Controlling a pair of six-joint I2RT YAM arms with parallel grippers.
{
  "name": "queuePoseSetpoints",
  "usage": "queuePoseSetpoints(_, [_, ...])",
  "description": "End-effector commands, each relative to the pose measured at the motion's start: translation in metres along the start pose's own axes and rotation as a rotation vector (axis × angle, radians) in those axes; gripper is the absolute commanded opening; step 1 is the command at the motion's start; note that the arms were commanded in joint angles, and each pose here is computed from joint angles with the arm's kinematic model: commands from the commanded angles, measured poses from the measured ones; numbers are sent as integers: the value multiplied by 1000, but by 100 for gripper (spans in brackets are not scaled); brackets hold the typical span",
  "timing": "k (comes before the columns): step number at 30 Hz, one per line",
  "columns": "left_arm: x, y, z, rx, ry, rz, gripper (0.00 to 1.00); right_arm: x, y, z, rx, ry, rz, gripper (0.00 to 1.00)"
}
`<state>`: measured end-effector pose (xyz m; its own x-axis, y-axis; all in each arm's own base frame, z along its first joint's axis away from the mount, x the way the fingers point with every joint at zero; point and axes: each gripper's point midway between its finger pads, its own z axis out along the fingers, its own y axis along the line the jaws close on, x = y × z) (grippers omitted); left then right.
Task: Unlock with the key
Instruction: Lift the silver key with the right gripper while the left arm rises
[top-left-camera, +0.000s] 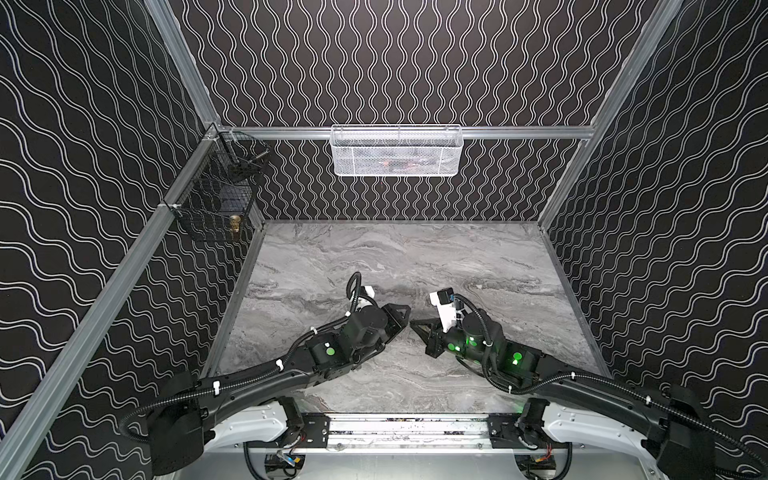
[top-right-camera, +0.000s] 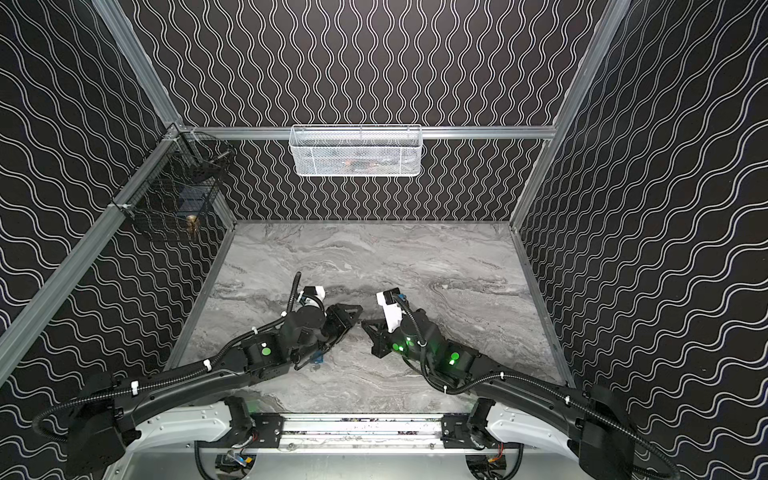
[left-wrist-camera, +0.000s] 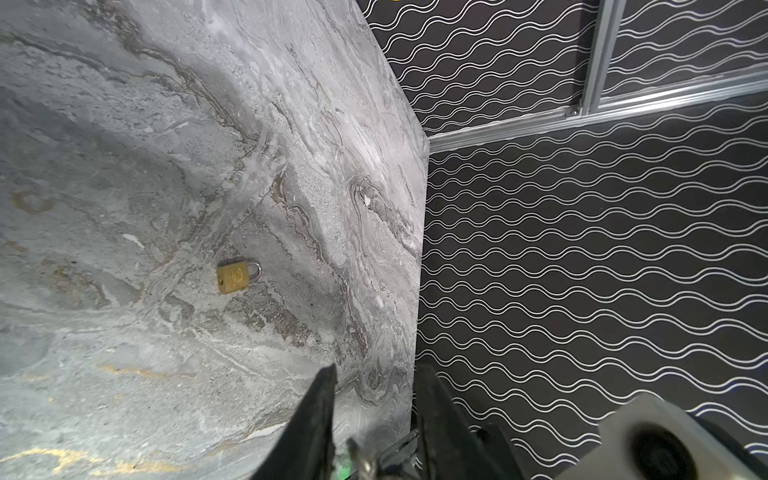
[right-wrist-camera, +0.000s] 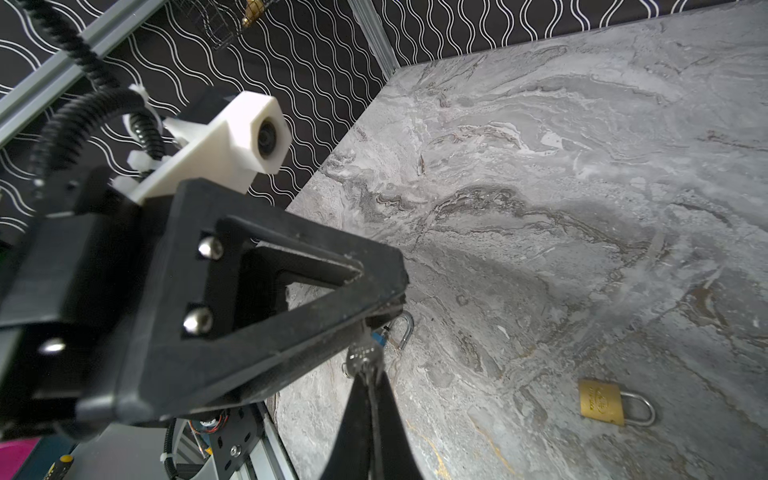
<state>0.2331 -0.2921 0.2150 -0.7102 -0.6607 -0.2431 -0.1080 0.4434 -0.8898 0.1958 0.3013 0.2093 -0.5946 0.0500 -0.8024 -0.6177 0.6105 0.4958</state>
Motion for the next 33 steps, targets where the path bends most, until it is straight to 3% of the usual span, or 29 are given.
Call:
queuePoseSetpoints(1, [-7,-5,0,18,-38,-27,30,-10,4,1,-9,-37,-20,0])
queuePoseSetpoints(5, [-8,-2,1,-2,-45,-26,20,-9,4,1,-5,-31,-31,0])
queuePoseSetpoints(19, [-8,0,3,-3,-47,-17,0,-15,2,-1,22,-33,-44,0])
queuePoseSetpoints(26, [-19,-12,-1,45,-69,64,0,-18,8,-9,6,-24,-36,31])
queuePoseSetpoints(33, [-40,-28,6,166,-29,192,0,-25,24,-23,-55,4,6,50])
